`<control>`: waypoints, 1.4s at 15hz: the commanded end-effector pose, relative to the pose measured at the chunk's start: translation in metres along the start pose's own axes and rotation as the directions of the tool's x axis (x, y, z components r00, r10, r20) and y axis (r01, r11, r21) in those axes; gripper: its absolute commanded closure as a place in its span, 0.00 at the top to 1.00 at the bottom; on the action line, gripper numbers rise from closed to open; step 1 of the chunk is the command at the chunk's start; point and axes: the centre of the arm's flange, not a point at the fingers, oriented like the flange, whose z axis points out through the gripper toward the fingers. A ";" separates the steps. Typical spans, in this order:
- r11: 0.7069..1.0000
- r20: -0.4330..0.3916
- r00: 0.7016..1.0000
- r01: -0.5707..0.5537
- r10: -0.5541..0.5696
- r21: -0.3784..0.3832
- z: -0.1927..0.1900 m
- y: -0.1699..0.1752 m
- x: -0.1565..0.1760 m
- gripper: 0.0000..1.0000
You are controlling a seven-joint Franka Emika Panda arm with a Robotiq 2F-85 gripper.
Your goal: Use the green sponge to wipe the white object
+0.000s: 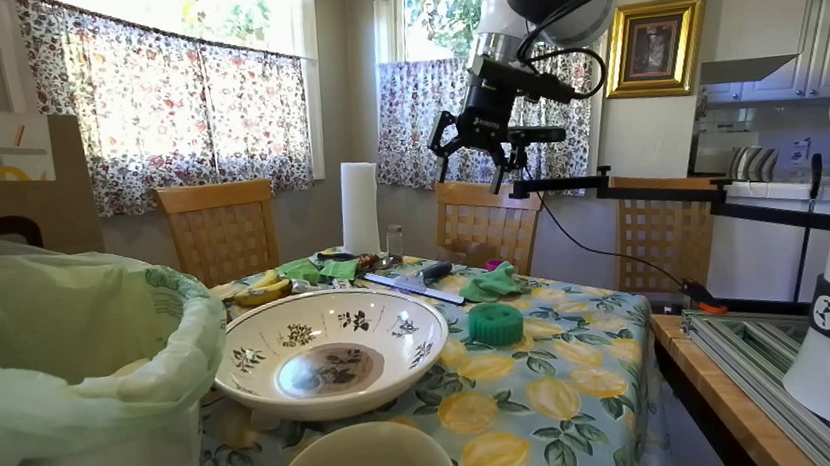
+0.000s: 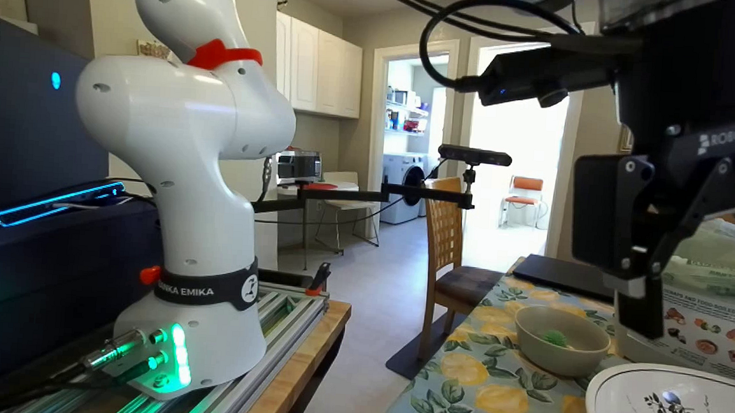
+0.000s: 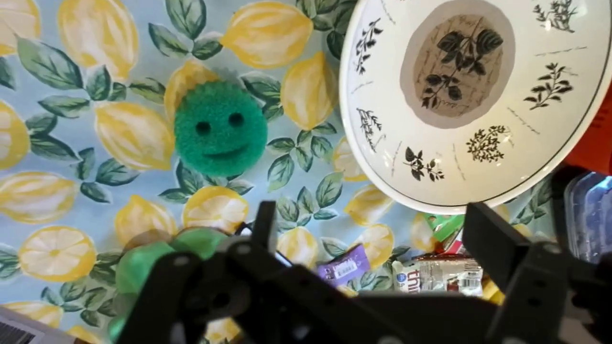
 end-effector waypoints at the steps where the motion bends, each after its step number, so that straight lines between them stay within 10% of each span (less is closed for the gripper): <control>1: 0.999 -0.024 1.000 0.008 -0.009 -0.042 0.031 0.008 -0.003 1.00; 9: 0.998 0.016 0.999 0.032 -0.032 -0.054 0.029 0.001 -0.007 1.00; 21: 0.960 -0.035 0.999 -0.011 0.001 -0.280 0.114 0.008 0.039 1.00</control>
